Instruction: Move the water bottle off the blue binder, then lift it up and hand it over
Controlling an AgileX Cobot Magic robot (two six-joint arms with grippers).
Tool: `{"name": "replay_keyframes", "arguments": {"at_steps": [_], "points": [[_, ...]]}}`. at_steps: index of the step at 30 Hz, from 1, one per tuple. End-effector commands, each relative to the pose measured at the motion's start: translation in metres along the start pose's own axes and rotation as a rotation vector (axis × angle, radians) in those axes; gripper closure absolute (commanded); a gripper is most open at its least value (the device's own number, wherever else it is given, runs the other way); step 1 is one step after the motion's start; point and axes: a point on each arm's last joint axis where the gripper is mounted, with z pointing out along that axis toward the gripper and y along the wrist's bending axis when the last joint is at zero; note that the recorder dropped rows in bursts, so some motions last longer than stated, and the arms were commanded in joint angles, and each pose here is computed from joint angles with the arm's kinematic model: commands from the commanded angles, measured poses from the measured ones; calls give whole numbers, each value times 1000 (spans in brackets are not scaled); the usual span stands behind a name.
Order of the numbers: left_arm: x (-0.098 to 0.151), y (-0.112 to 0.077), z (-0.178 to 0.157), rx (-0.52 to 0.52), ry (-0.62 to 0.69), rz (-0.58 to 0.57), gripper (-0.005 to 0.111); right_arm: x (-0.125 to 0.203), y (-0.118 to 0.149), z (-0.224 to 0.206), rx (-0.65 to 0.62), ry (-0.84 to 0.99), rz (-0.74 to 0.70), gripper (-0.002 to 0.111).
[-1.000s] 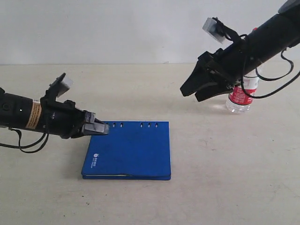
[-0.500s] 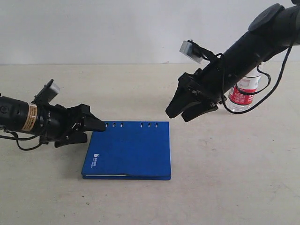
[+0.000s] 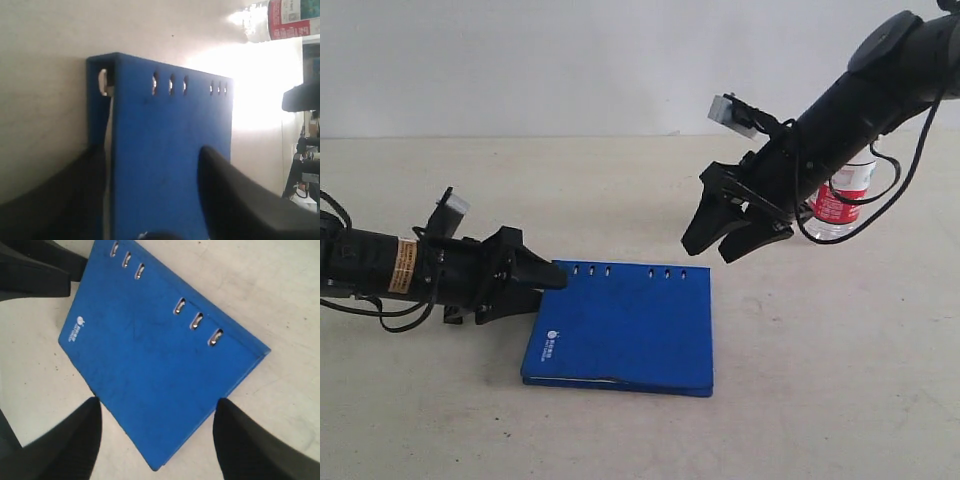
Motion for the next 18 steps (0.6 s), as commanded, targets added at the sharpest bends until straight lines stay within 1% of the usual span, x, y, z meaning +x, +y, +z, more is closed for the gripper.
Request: {"name": "replay_keyframes", "arguments": {"at_steps": [1, 4, 9, 11, 15, 18], "points": [[-3, -6, 3, 85, 13, 44, 86, 0, -3, 2, 15, 10, 3, 50], [-6, -10, 3, 123, 11, 65, 102, 1, -3, 2, 14, 12, 3, 50], [-9, -11, 3, 126, 1, 77, 102, 1, -3, 2, 14, 12, 0, 50], [-9, -12, 3, 138, 2, 98, 102, 1, -3, 2, 13, 12, -37, 50], [-5, -22, 1, 249, 28, 216, 102, -1, 6, -5, -24, 21, -153, 50], [0, -27, -1, 313, 59, 277, 102, -12, 17, -17, -32, -32, -269, 50]]}}
